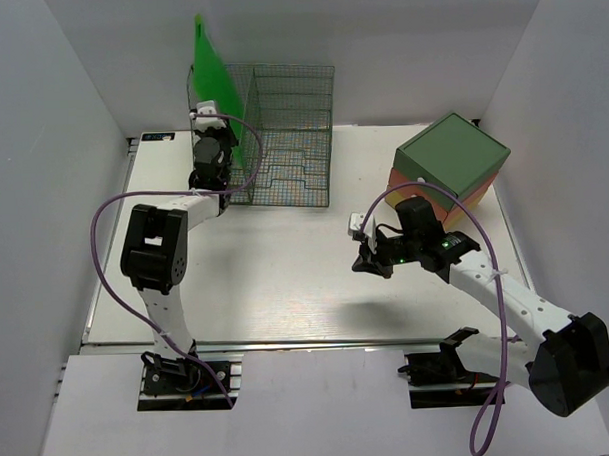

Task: Organize the desk

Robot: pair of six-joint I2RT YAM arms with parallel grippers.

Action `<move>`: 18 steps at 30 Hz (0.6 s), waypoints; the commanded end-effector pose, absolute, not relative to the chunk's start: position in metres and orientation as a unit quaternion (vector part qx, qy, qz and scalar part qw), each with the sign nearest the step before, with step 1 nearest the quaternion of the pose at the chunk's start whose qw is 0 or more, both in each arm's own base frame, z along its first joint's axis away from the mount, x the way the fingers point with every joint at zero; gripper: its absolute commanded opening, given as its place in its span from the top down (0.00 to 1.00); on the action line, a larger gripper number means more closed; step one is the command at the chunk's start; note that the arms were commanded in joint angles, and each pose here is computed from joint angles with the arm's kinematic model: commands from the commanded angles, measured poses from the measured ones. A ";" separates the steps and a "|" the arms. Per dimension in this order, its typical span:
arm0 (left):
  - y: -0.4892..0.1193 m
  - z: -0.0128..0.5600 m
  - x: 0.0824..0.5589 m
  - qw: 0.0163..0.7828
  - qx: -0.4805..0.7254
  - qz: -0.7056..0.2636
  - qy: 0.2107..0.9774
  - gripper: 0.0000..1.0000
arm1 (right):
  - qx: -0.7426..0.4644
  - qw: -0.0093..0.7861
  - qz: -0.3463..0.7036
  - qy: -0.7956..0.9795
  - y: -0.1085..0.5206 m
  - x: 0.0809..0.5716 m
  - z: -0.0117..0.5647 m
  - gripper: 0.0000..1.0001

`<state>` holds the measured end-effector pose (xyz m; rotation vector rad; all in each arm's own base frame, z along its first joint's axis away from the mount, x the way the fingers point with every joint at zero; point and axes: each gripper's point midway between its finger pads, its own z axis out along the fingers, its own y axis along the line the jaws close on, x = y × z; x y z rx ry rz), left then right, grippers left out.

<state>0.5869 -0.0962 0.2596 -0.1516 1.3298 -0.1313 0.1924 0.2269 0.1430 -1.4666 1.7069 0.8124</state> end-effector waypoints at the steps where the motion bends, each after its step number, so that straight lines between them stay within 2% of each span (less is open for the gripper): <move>1: -0.095 0.298 0.579 0.817 -0.091 -0.071 0.565 1.00 | -0.578 0.381 0.315 0.649 0.232 0.198 0.157 1.00; 11: -0.096 0.288 0.576 0.811 -0.117 -0.032 0.572 1.00 | -0.581 0.382 0.315 0.646 0.232 0.197 0.156 1.00; 18: -0.113 0.275 0.573 0.803 -0.119 -0.046 0.582 1.00 | -0.581 0.380 0.316 0.646 0.232 0.196 0.156 1.00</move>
